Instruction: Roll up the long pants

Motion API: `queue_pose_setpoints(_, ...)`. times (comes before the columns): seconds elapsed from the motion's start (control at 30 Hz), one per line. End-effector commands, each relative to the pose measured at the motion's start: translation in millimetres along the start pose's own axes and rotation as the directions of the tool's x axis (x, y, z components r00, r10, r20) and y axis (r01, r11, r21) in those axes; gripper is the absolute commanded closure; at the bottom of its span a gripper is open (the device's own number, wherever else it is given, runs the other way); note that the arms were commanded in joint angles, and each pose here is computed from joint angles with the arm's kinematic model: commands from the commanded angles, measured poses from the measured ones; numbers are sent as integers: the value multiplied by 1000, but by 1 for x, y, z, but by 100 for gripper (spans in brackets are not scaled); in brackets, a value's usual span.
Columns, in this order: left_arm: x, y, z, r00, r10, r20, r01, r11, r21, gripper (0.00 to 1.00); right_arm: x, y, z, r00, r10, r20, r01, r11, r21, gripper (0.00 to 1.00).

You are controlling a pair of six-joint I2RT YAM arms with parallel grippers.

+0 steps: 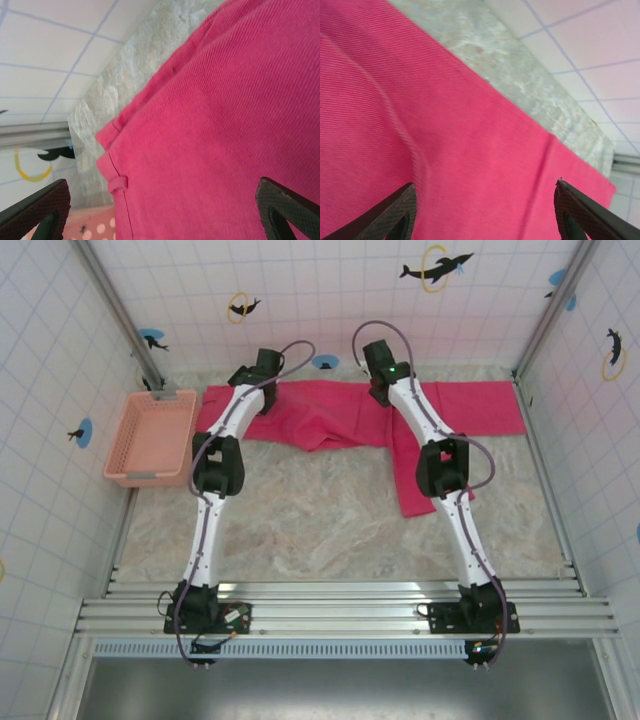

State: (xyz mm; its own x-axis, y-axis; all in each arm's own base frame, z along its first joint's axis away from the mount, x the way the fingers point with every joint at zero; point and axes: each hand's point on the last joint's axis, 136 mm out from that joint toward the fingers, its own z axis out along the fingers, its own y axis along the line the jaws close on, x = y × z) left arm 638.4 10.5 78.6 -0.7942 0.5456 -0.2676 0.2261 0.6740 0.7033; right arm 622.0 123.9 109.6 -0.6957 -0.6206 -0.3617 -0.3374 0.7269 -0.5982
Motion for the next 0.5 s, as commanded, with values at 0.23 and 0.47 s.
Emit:
queue_pose_setpoints(0.23, 56, 30, 7, 947, -300, -111, 306, 951, 41, 2, 129, -48, -97, 939, 175, -295, -189, 982, -20, 30)
queue_pose_setpoints(0.47, 39, 32, 18, 901, -417, -121, 421, 907, 5, 3, 119, -18, -8, 870, 344, -352, -404, 908, -111, 33)
